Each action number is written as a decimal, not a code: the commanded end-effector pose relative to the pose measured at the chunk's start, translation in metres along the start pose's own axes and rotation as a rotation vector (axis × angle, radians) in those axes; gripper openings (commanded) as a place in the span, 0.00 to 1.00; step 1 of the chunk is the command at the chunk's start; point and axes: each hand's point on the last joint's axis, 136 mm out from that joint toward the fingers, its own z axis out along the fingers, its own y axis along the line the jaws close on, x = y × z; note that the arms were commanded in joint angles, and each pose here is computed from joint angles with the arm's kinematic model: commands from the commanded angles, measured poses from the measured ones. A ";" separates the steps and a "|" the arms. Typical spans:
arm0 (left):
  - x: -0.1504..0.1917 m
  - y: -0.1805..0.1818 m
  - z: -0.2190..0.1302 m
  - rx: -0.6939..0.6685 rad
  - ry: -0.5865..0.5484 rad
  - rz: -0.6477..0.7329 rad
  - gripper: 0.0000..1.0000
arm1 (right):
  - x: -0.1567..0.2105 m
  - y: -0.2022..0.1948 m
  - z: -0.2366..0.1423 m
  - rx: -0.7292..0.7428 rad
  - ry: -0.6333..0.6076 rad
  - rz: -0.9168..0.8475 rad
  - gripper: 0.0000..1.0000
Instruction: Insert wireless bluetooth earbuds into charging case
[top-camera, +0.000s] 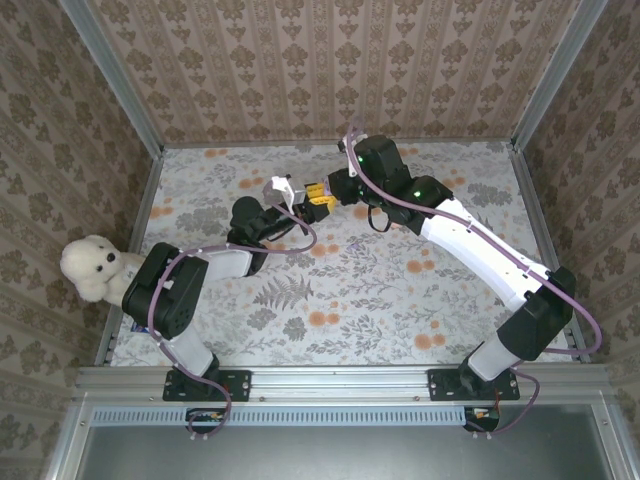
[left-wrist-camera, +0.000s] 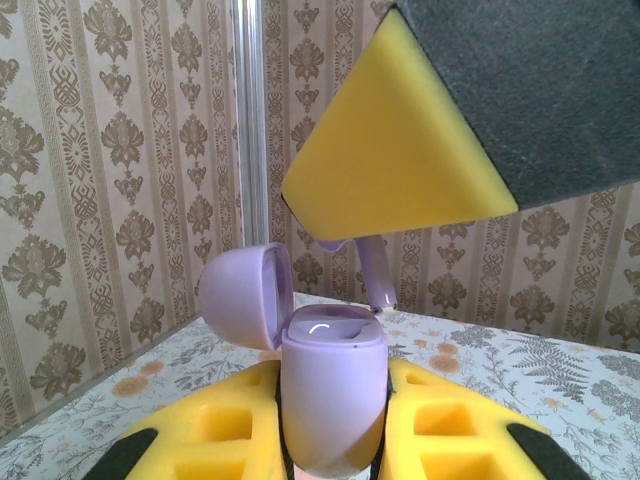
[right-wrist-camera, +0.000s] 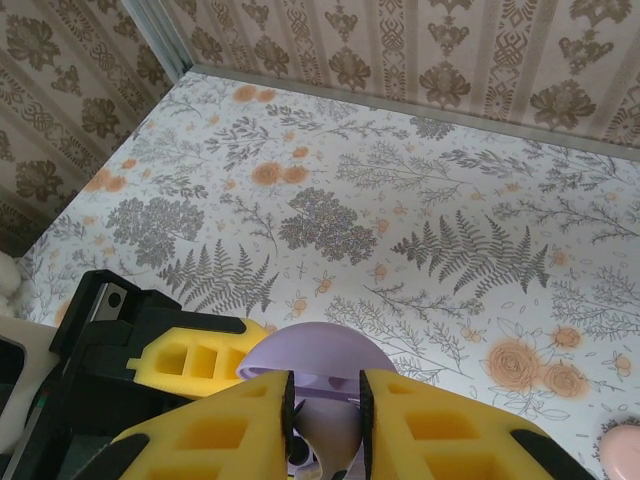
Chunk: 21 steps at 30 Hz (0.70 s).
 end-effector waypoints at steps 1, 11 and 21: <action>-0.008 -0.006 0.006 0.041 -0.024 0.025 0.00 | -0.014 0.004 -0.008 -0.030 -0.037 0.017 0.26; -0.007 -0.006 0.007 0.047 -0.023 0.022 0.00 | -0.016 0.007 -0.008 -0.051 -0.040 0.028 0.26; -0.011 -0.006 0.008 0.050 -0.030 0.026 0.00 | -0.003 0.005 0.001 -0.044 -0.005 0.022 0.26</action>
